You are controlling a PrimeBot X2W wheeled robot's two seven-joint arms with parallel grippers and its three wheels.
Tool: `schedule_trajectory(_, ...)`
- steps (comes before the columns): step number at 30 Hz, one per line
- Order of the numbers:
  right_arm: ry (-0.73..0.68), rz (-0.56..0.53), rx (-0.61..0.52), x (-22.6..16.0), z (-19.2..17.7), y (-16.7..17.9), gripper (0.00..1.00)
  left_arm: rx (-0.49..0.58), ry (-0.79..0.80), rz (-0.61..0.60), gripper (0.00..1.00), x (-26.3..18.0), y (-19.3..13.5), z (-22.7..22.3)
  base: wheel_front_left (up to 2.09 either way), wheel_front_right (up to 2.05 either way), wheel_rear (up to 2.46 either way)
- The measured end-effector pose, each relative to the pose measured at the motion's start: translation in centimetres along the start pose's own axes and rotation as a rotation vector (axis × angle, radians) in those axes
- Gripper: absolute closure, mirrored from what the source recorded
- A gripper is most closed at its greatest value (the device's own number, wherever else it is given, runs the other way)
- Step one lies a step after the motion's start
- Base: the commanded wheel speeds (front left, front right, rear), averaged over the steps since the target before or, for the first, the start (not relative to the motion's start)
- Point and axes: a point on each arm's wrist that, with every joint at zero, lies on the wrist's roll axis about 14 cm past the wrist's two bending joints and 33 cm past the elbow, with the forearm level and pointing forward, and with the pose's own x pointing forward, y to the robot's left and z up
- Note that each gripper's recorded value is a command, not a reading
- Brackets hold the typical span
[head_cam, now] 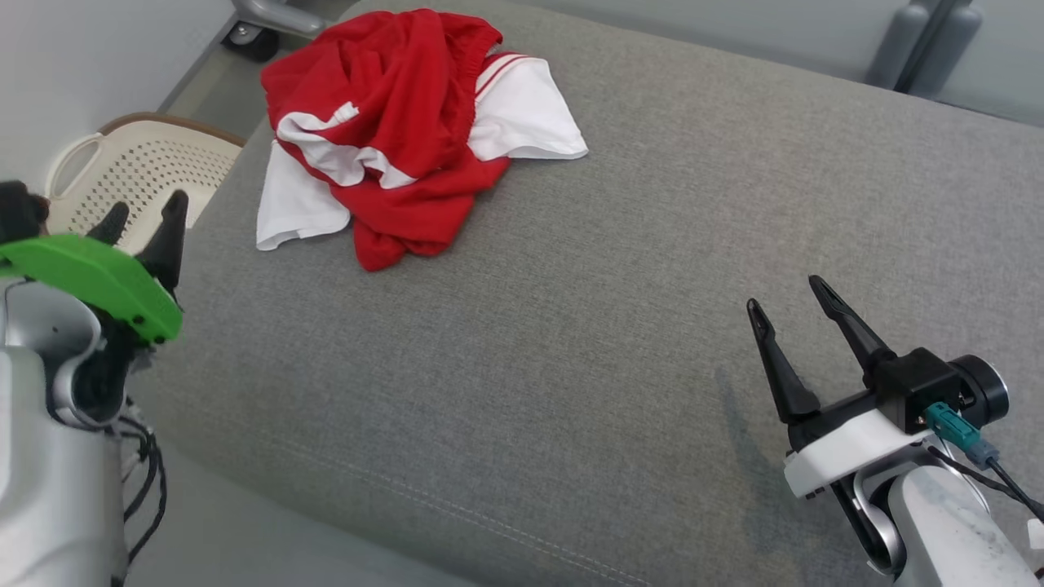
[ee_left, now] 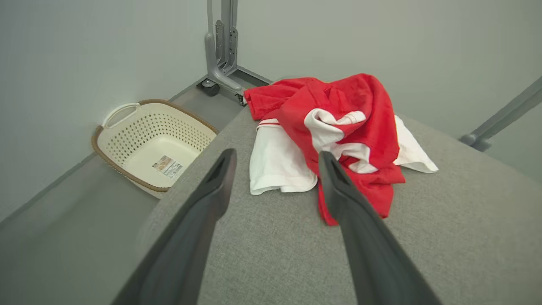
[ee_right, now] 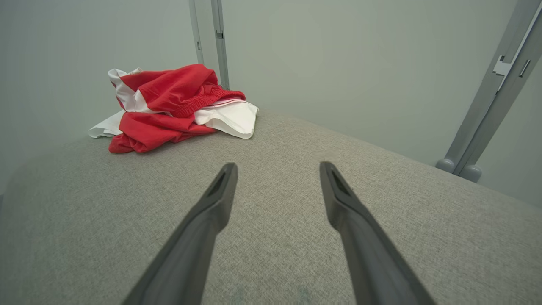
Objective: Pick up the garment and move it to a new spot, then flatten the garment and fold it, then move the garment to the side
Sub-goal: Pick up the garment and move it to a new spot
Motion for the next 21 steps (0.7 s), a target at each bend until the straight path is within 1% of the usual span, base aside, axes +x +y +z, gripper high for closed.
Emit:
schedule_trajectory(2, 0.005, -0.01, 0.014, 0.0, -0.4, -0.4, 0.0, -0.129, 0.031, -0.044, 0.0, 1.7, -1.4, 0.7, 0.0, 0.0, 0.0)
schedule_trajectory(3, 0.007, -0.021, 0.021, 0.0, -0.6, -0.7, 0.0, -0.157, 0.049, -0.07, 0.0, 2.5, -2.3, 1.1, 0.0, 0.0, 0.0)
schedule_trajectory(6, 0.009, -0.038, 0.034, 0.1, -1.1, -1.6, 0.0, -0.206, 0.092, -0.119, 0.0, 4.7, -3.8, 2.7, 0.0, 0.0, 0.0)
schedule_trajectory(7, 0.002, -0.044, 0.036, 0.3, -1.0, -2.0, 0.0, -0.21, 0.104, -0.124, 0.0, 5.3, -3.9, 3.0, 0.0, 0.0, 0.0)
schedule_trajectory(9, -0.017, -0.063, 0.036, 0.7, -0.6, -2.9, 0.0, -0.262, 0.121, -0.106, 0.0, 6.7, -3.8, 3.8, 0.0, 0.0, 0.0)
schedule_trajectory(10, -0.025, -0.075, 0.035, 0.8, -0.5, -3.5, 0.0, -0.272, 0.138, -0.104, 0.0, 7.3, -3.9, 4.0, 0.0, 0.0, 0.0)
schedule_trajectory(13, -0.031, -0.106, 0.034, 1.1, -0.7, -5.0, 0.0, -0.258, 0.203, -0.105, 0.0, 9.3, -4.7, 3.7, 0.0, 0.0, 0.0)
schedule_trajectory(17, -0.015, -0.152, 0.027, 1.0, -2.1, -7.7, 0.0, -0.224, 0.272, -0.119, 0.0, 12.5, -6.7, 2.9, 0.0, 0.0, 0.0)
schedule_trajectory(21, -0.008, -0.188, 0.028, 1.3, -3.1, -9.6, 0.0, -0.207, 0.337, -0.131, 0.0, 15.0, -8.4, 0.6, 0.0, 0.0, 0.0)
